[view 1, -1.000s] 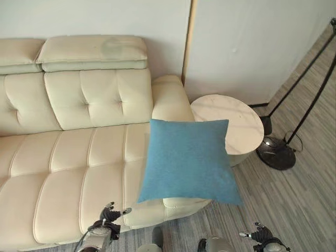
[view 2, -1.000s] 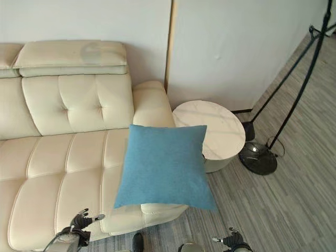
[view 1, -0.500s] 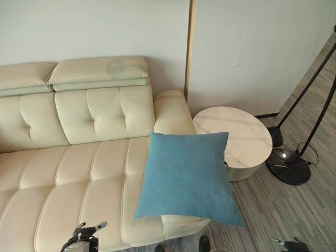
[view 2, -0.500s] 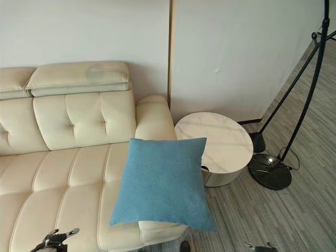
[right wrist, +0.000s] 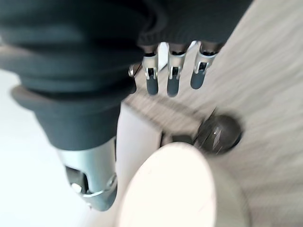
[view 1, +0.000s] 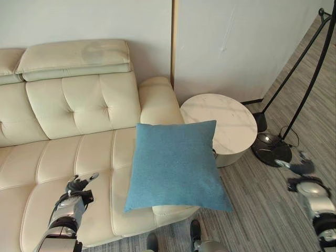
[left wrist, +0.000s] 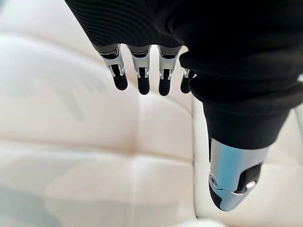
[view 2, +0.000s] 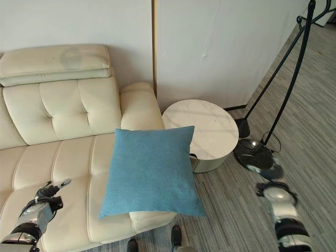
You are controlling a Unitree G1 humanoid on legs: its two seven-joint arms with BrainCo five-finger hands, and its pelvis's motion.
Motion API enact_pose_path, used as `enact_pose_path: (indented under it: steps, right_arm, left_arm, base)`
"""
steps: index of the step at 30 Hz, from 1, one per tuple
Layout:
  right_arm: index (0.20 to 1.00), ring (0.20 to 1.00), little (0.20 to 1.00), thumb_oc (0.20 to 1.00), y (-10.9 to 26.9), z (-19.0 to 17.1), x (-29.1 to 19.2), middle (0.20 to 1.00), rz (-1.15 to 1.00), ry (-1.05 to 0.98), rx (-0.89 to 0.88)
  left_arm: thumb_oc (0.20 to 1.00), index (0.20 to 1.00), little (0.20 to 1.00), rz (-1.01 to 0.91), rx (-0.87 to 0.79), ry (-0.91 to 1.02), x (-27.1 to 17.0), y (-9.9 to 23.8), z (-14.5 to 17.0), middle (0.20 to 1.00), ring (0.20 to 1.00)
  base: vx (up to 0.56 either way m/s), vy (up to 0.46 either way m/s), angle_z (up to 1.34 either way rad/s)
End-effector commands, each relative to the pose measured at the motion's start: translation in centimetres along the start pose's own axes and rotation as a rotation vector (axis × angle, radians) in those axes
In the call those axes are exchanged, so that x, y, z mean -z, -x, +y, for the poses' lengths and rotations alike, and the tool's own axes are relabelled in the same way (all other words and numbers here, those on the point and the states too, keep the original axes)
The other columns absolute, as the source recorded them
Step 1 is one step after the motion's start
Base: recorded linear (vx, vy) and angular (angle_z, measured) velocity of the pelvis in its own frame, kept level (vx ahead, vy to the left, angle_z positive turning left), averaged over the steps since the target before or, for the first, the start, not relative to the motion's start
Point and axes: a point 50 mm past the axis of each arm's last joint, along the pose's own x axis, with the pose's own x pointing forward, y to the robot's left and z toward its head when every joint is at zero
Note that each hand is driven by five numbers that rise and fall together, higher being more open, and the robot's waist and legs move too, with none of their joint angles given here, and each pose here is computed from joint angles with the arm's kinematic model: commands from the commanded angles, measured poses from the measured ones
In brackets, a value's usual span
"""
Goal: Pick up all the scattered cushions and arrange them neatly on the sofa.
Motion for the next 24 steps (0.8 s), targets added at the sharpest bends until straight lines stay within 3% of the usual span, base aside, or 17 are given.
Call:
enact_pose_path:
  steps: [1, 9, 11, 15, 16, 18, 20, 21, 22, 24]
  right_arm:
    - [1.000, 1.000, 1.000, 1.000, -0.7, 3.8, -7.9, 1.000, -0.224, -0.117, -0.059]
    - [1.000, 1.000, 1.000, 1.000, 0.7, 10.9, -15.7, 1.000, -0.370, -0.168, -0.220]
    - [1.000, 1.000, 1.000, 1.000, 2.1, 13.7, -18.1, 1.000, -0.406, -0.217, -0.290]
    - [1.000, 1.000, 1.000, 1.000, 3.4, 15.5, -20.1, 1.000, -0.442, -0.260, -0.341]
    - [1.000, 1.000, 1.000, 1.000, 4.3, 16.2, -21.4, 1.000, -0.473, -0.291, -0.370]
    - [1.000, 1.000, 1.000, 1.000, 4.6, 16.3, -21.6, 1.000, -0.476, -0.304, -0.378]
    - [0.536, 0.536, 0.536, 0.536, 5.6, 16.9, -22.2, 0.536, -0.497, -0.344, -0.418]
    - [0.200, 0.200, 0.200, 0.200, 5.8, 17.0, -22.1, 0.200, -0.499, -0.355, -0.429]
    - [0.200, 0.200, 0.200, 0.200, 6.3, 17.2, -21.6, 0.200, -0.499, -0.369, -0.478]
    - [0.200, 0.200, 0.200, 0.200, 6.6, 17.2, -21.3, 0.200, -0.497, -0.375, -0.501]
  left_arm:
    - [1.000, 1.000, 1.000, -0.156, 0.070, 0.062, -6.3, -0.5, -4.6, 1.000, 1.000]
    - [1.000, 1.000, 1.000, -0.235, 0.158, 0.043, -11.5, 0.2, -9.7, 1.000, 1.000]
    - [1.000, 1.000, 1.000, -0.240, 0.217, 0.047, -12.6, 1.1, -12.5, 1.000, 1.000]
    - [1.000, 1.000, 1.000, -0.278, 0.291, 0.063, -14.3, 2.4, -15.5, 1.000, 1.000]
    - [1.000, 1.000, 1.000, -0.310, 0.367, 0.119, -15.5, 3.8, -18.0, 1.000, 1.000]
    - [1.000, 1.000, 1.000, -0.313, 0.387, 0.126, -15.7, 4.1, -18.5, 1.000, 1.000]
    - [1.000, 1.000, 1.000, -0.343, 0.491, 0.165, -16.2, 5.7, -20.6, 1.000, 1.000]
    - [0.561, 0.561, 0.561, -0.356, 0.530, 0.160, -16.3, 6.3, -21.2, 0.561, 0.561]
    - [0.200, 0.200, 0.200, -0.403, 0.620, 0.119, -16.3, 7.5, -22.4, 0.200, 0.200]
    - [0.200, 0.200, 0.200, -0.420, 0.656, 0.096, -16.2, 8.0, -22.8, 0.200, 0.200]
  base:
    - [-0.11, 0.011, 0.03]
    - [-0.13, 0.016, 0.00]
    - [-0.08, -0.007, 0.00]
    - [-0.06, -0.011, 0.08]
    - [-0.03, -0.001, 0.04]
    - [0.00, 0.000, 0.00]
    - [-0.02, 0.002, 0.03]
    - [0.00, 0.000, 0.00]
    - [0.00, 0.000, 0.00]
    - [0.00, 0.000, 0.00]
